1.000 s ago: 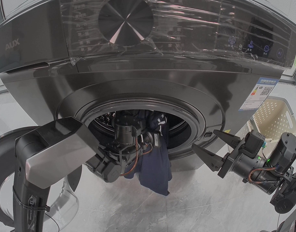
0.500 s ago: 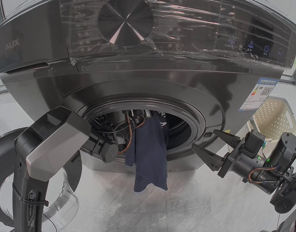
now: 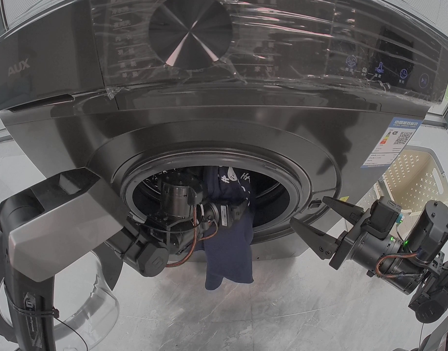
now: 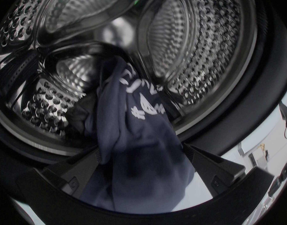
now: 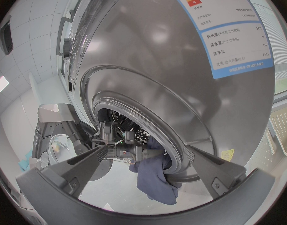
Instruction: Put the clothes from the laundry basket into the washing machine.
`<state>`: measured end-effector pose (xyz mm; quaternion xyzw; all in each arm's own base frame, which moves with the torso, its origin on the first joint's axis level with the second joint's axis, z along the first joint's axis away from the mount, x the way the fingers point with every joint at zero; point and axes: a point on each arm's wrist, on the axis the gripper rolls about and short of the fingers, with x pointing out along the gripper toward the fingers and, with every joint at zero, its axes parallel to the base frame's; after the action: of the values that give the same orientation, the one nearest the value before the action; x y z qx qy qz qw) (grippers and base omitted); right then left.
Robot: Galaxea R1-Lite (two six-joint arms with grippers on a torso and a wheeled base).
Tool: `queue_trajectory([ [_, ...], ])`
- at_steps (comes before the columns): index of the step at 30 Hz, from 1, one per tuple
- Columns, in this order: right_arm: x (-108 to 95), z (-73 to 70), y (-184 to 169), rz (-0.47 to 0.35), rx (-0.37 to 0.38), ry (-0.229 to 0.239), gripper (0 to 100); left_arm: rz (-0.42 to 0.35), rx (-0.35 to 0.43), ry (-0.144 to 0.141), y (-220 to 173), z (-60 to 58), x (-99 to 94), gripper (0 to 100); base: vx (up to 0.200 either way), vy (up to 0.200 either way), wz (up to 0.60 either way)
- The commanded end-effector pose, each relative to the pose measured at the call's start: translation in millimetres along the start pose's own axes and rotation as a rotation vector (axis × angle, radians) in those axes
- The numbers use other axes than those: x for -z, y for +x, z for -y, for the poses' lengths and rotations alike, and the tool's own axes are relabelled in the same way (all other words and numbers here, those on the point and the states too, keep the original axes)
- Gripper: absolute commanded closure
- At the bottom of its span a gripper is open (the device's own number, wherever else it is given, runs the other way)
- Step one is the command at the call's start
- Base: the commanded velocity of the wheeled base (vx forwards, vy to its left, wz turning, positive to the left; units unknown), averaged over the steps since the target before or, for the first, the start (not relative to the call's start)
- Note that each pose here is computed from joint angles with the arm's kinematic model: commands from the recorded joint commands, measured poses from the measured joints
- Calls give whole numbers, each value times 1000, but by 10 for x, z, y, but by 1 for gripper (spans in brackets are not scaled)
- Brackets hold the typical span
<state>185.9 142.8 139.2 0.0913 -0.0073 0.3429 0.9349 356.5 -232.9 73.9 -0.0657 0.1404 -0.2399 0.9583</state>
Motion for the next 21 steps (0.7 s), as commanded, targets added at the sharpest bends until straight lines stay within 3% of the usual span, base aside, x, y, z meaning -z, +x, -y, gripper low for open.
queue_trajectory([
  [1,8,-6,2,-3,-2,0,0,-73,19,20,-185,35,83,0,0,0,0],
  [6,7,-21,1,-3,-9,1,0,-113,7,23,-51,-31,286,0,0,0,0],
  [7,7,-21,1,-3,-9,1,0,-120,10,23,-27,-36,321,100,0,0,0],
  [12,4,-21,3,-1,-9,1,0,-107,22,22,68,-18,365,100,0,0,0],
  [16,-1,-18,1,1,-8,0,0,-20,33,6,207,11,215,100,0,0,0],
  [21,-1,-18,1,1,-8,0,0,144,28,-19,369,26,-90,100,0,0,0],
])
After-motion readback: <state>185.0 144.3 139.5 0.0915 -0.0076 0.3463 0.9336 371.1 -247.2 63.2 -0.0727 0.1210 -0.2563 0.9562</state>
